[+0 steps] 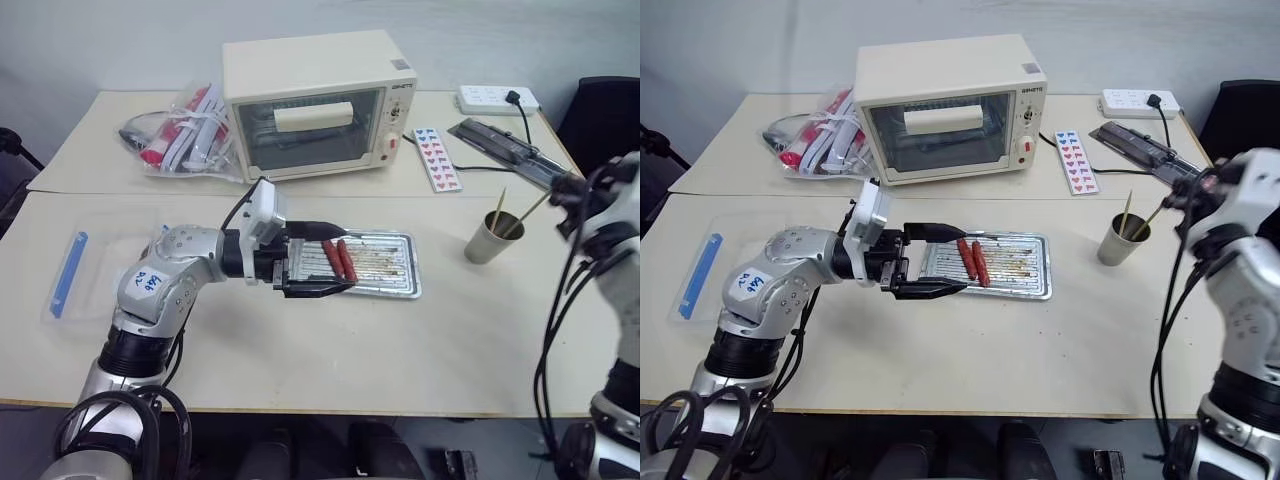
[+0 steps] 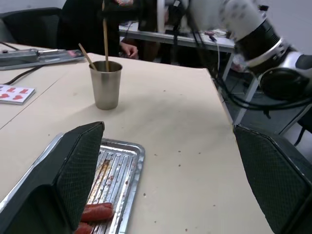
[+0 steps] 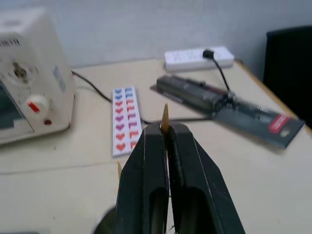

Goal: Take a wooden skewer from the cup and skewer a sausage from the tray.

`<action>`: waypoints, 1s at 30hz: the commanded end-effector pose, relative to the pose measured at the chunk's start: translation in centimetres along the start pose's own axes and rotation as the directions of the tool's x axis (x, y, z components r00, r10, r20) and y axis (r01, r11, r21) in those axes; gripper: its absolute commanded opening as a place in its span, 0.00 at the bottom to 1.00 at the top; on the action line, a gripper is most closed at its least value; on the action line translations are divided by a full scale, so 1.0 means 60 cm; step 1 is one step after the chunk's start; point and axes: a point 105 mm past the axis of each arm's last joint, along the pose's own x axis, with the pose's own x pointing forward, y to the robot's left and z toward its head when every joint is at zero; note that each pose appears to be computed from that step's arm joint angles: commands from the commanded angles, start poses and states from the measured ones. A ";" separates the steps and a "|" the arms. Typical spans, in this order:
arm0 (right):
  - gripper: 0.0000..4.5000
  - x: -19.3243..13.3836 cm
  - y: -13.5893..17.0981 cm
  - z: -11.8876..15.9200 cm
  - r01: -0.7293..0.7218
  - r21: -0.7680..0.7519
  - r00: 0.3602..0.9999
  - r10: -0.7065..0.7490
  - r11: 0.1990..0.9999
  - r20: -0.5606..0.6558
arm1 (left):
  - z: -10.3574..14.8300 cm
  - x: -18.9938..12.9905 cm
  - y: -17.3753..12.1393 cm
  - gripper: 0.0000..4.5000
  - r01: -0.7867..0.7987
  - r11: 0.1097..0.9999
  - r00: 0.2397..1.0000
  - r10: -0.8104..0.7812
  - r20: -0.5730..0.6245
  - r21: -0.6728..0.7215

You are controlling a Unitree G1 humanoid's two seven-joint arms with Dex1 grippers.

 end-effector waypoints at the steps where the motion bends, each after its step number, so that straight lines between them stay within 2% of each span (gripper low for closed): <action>1: 0.01 -0.016 0.041 0.032 -0.085 0.176 0.996 0.085 0.981 0.009 | 0.013 -0.010 0.004 1.00 -0.058 0.996 0.998 0.056 0.034 0.062; 4: 0.01 -0.014 0.078 0.027 -0.130 0.433 0.990 0.140 0.892 0.008 | 0.013 -0.005 0.005 1.00 -0.078 0.994 0.996 0.074 0.057 0.072; 6: 0.01 -0.019 0.110 0.015 -0.135 0.605 0.982 0.189 0.785 -0.026 | 0.013 0.001 0.009 1.00 -0.095 0.991 0.993 0.089 0.074 0.090; 9: 0.01 -0.042 0.203 -0.036 -0.138 0.794 0.929 0.356 0.592 -0.103 | 0.011 0.016 0.026 1.00 -0.155 0.977 0.984 0.140 0.108 0.146; 14: 0.01 -0.067 0.255 -0.064 -0.078 0.857 0.906 0.395 0.509 -0.152 | 0.017 0.040 0.040 1.00 -0.199 0.967 0.970 0.171 0.175 0.160; 19: 0.01 -0.071 0.268 -0.064 -0.045 0.888 0.906 0.394 0.457 -0.157 | 0.011 0.065 0.046 1.00 -0.209 0.965 0.963 0.173 0.208 0.162; 23: 0.00 -0.072 0.271 -0.067 -0.027 0.895 0.904 0.393 0.446 -0.168 | 0.023 0.073 0.040 0.85 -0.196 0.968 0.955 0.153 0.253 0.155; 30: 0.00 -0.073 0.271 -0.069 -0.019 0.898 0.906 0.388 0.439 -0.170 | 0.029 0.069 0.028 0.49 -0.191 0.971 0.953 0.149 0.263 0.146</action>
